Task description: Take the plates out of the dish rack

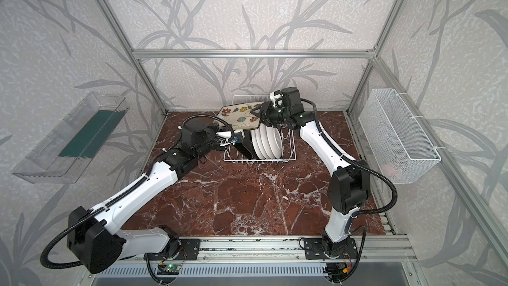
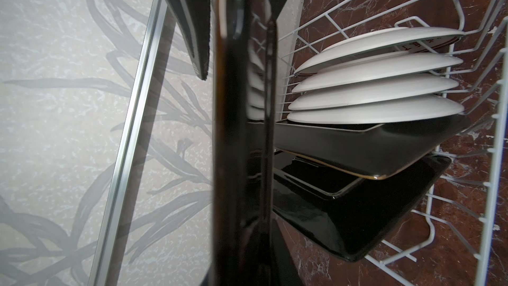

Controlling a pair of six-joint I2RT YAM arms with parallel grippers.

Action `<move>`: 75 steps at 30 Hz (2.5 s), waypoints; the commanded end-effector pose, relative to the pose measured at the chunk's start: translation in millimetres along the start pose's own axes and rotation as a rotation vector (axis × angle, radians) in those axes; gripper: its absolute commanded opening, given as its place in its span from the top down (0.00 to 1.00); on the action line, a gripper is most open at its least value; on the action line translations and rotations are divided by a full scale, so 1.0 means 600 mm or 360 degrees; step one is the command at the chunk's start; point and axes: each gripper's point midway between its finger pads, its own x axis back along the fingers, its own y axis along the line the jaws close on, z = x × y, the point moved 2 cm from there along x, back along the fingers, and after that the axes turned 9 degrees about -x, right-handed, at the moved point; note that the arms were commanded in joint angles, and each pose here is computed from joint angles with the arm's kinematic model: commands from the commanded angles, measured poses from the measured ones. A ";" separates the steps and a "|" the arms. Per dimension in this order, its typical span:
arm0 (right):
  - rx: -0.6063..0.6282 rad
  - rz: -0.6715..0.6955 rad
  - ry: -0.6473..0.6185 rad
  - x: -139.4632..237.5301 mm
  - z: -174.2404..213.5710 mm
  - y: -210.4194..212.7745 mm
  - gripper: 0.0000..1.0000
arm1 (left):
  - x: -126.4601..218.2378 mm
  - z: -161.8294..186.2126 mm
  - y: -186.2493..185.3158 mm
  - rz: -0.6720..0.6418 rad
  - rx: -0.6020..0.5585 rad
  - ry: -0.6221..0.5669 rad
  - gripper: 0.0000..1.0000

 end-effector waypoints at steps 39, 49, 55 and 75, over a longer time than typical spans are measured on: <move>-0.0009 -0.0456 -0.0283 0.122 -0.108 0.072 1.00 | 0.062 0.038 0.116 -0.0545 0.0527 0.0077 0.01; 0.0152 -0.0374 -0.0349 0.164 -0.105 0.069 1.00 | 0.102 0.064 0.140 -0.0179 0.1428 -0.0134 0.01; 0.0309 -0.0382 -0.0344 0.172 -0.095 0.075 1.00 | 0.080 0.088 0.149 -0.0021 0.1910 0.0020 0.01; 0.0641 -0.0658 -0.0313 0.184 -0.055 0.116 1.00 | -0.037 0.026 0.110 0.0855 0.2508 -0.0323 0.01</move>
